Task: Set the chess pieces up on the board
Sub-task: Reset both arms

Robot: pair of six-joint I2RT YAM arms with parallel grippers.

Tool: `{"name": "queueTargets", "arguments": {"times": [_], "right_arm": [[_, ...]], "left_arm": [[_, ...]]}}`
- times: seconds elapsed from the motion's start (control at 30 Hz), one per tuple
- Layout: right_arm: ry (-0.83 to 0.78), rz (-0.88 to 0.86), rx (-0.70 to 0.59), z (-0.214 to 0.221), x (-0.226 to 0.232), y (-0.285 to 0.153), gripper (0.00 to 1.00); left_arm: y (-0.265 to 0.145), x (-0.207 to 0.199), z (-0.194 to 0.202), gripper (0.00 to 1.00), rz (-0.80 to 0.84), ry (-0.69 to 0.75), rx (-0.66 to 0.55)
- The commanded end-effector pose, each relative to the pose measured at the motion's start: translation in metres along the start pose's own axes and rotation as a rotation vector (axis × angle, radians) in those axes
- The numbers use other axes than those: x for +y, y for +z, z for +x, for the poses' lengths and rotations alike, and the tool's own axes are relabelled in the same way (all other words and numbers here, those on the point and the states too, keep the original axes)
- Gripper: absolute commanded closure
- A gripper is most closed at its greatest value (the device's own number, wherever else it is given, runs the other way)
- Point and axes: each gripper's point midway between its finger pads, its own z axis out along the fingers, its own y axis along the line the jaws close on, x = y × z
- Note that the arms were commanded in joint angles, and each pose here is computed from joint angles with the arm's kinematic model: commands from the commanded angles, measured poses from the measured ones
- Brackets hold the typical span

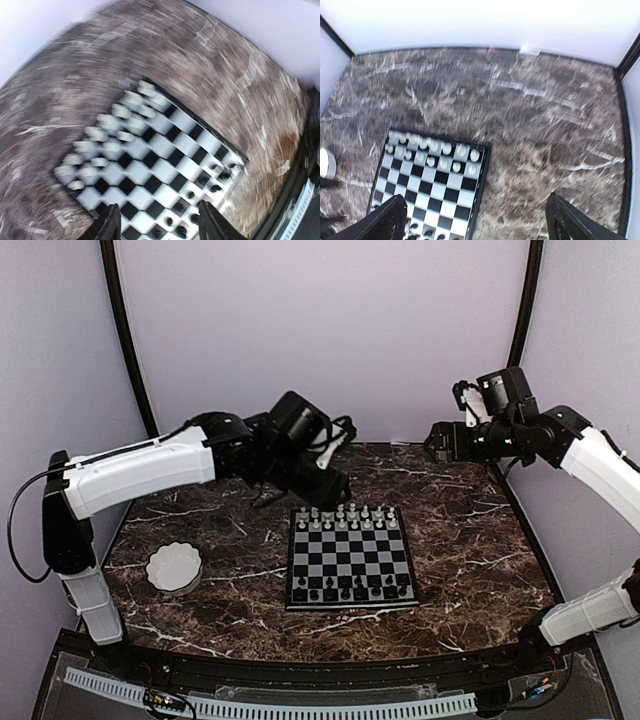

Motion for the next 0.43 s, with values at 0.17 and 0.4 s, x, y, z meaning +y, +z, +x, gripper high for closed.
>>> {"name": "queueTargets", "arguments": {"times": [0.17,0.4], "right_arm": [[0.001,0.138,-0.264,-0.079,-0.019,-0.043,0.01],[-0.029,0.123,-0.32,-0.087,-0.017,-0.053,0.01]], "left_arm": [[-0.096,0.132,-0.028,0.17,-0.344,-0.206,-0.125],[-0.095,0.15,-0.013,0.02,-0.397,-0.26,-0.107]]}}
